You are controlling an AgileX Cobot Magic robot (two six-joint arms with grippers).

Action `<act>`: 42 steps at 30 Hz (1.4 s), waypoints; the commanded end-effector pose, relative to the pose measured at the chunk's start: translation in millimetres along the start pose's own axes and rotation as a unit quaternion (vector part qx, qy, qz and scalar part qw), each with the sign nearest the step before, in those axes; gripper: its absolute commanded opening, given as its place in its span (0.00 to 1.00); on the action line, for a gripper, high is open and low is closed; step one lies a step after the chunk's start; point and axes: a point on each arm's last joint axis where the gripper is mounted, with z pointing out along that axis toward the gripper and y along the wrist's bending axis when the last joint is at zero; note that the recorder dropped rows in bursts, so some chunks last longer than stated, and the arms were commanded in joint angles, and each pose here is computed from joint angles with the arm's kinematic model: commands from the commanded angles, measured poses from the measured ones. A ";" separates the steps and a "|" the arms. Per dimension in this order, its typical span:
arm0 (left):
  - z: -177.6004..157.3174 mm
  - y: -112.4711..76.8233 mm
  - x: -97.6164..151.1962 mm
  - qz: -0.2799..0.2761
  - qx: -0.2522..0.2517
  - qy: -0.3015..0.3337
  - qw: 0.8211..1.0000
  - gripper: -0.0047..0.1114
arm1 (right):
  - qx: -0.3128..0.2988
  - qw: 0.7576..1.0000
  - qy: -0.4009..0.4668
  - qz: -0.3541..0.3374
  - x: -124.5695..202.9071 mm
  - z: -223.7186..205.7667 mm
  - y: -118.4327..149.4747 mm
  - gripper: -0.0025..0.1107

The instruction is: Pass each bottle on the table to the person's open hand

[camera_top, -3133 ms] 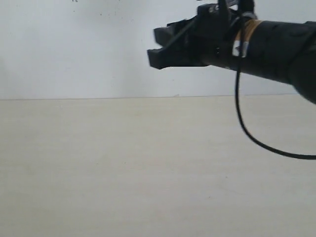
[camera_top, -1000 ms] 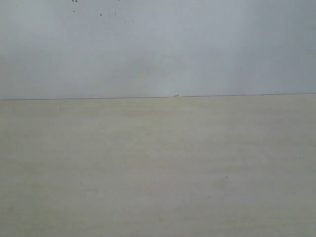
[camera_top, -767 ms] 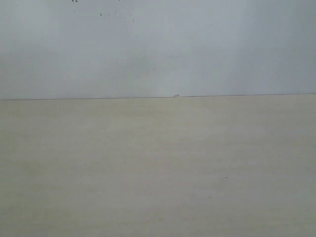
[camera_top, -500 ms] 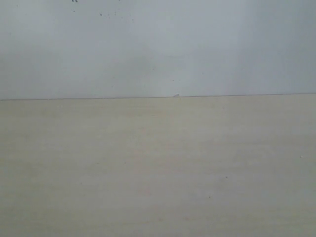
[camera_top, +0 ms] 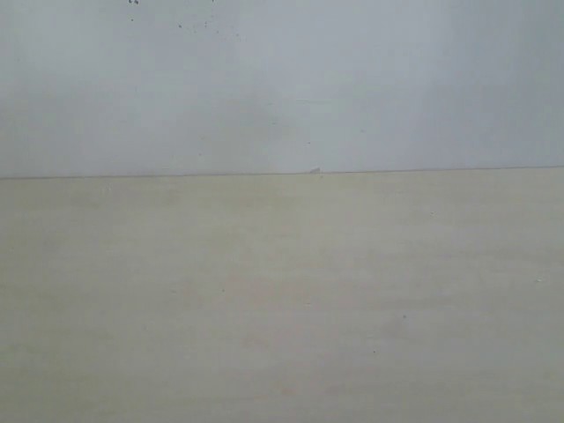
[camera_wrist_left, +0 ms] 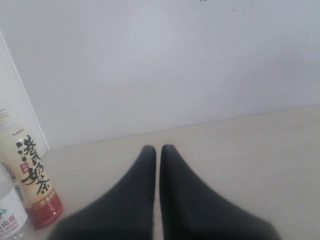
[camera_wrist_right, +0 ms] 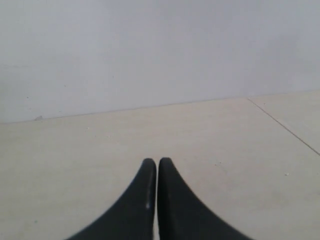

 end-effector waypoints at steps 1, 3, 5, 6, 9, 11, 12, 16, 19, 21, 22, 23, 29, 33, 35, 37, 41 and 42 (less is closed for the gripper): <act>0.1 0.2 -1.2 0.002 0.000 -0.002 1.000 0.08 | 0.002 1.000 -0.002 0.002 -0.1 -0.5 -0.2 0.03; 0.1 0.2 -1.2 0.002 0.000 -0.002 1.000 0.08 | 0.002 1.000 -0.002 0.002 -0.1 -0.5 -0.2 0.03; 0.1 0.2 -1.2 0.002 0.000 -0.002 1.000 0.08 | 0.002 1.000 -0.002 0.000 -0.1 -0.5 -0.2 0.03; 0.1 0.2 -1.2 0.002 0.000 -0.002 1.000 0.08 | 0.002 1.000 -0.002 0.000 -0.1 -0.5 -0.2 0.03; 0.1 0.2 -1.2 0.002 0.000 -0.002 1.000 0.08 | 0.002 1.000 -0.002 0.000 -0.1 -0.5 -0.2 0.03; 0.1 0.2 -1.2 0.002 0.000 -0.002 1.000 0.08 | 0.003 1.000 -0.006 0.000 -0.9 -0.5 -0.3 0.03; 0.1 0.2 -1.2 0.002 0.000 -0.002 1.000 0.08 | 0.003 1.000 -0.010 0.000 -1.6 -0.5 -0.3 0.03; 0.1 0.2 -1.2 0.002 0.000 -0.002 1.000 0.08 | 0.003 1.000 -0.010 0.000 -1.6 -0.5 -0.3 0.03; 0.1 0.2 -1.2 0.002 0.000 -0.002 1.000 0.08 | 0.003 1.000 -0.010 0.000 -1.6 -0.5 -0.3 0.03; 0.1 0.2 -1.2 0.002 0.000 -0.002 1.000 0.08 | 0.003 1.000 -0.010 0.000 -1.6 -0.5 -0.3 0.03; 0.1 0.2 -1.2 0.002 0.000 -0.002 1.000 0.08 | 0.003 1.000 -0.010 0.000 -1.6 -0.5 -0.3 0.03; 0.1 0.2 -1.2 0.002 0.000 -0.002 1.000 0.08 | 0.003 1.000 -0.010 0.000 -1.6 -0.5 -0.3 0.03; 0.1 0.2 -1.2 0.002 0.000 -0.002 1.000 0.08 | 0.003 1.000 -0.010 0.000 -1.6 -0.5 -0.3 0.03; 0.1 0.2 -1.2 0.002 0.000 -0.002 1.000 0.08 | 0.003 1.000 -0.010 0.000 -1.6 -0.5 -0.3 0.03; 0.1 0.2 -1.2 0.002 0.000 -0.002 1.000 0.08 | 0.003 1.000 -0.010 0.000 -1.6 -0.5 -0.3 0.03; 0.1 0.2 -1.2 0.002 0.000 -0.002 1.000 0.08 | 0.003 1.000 -0.010 0.000 -1.6 -0.5 -0.3 0.03; 0.1 0.2 -1.2 0.002 0.000 -0.002 1.000 0.08 | 0.003 1.000 -0.010 0.000 -1.6 -0.5 -0.3 0.03; 0.1 0.2 -1.2 0.002 0.000 -0.002 1.000 0.08 | 0.003 1.000 -0.010 0.000 -1.6 -0.5 -0.3 0.03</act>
